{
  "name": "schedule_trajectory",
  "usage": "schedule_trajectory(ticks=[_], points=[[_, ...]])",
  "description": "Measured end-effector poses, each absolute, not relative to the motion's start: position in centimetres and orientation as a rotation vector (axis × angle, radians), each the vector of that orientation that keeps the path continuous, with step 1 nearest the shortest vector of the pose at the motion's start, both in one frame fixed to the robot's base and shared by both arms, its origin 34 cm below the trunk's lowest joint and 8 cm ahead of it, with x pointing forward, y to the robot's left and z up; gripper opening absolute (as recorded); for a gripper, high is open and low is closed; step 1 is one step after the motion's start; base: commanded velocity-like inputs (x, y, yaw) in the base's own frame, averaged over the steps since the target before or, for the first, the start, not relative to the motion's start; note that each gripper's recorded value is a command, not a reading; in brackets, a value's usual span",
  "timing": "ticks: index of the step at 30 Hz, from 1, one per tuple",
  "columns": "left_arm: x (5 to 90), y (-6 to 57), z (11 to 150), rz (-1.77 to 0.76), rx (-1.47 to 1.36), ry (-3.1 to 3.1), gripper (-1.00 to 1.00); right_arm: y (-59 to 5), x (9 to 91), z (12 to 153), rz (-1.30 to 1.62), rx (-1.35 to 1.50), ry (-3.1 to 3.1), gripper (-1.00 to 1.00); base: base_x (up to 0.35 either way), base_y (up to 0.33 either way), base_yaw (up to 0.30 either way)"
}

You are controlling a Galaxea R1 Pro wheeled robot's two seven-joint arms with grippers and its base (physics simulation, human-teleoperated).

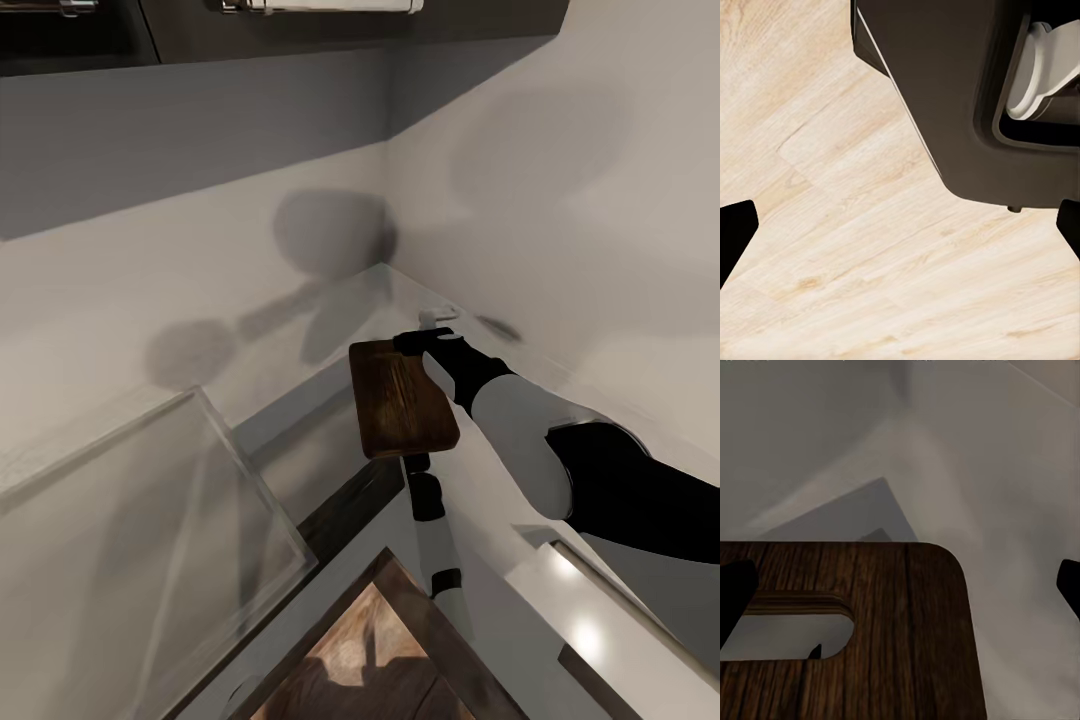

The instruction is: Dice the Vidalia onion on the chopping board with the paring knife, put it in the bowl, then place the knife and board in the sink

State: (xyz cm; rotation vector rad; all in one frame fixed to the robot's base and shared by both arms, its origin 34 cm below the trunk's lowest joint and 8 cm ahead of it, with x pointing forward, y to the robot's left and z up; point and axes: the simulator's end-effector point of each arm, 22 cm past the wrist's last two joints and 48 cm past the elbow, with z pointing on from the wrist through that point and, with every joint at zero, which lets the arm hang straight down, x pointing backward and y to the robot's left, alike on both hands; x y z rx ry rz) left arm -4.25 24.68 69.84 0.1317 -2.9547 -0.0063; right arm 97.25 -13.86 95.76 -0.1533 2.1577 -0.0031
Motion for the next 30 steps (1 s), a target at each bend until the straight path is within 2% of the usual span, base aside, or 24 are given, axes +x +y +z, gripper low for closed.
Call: schedule_trajectory(ticks=[30], points=[[-5.6,24.7,70.6,-0.009,0.129,-2.909,1.00,-13.9,96.9,91.8,0.001,-0.154,2.204,1.00,0.000,0.000,0.000]])
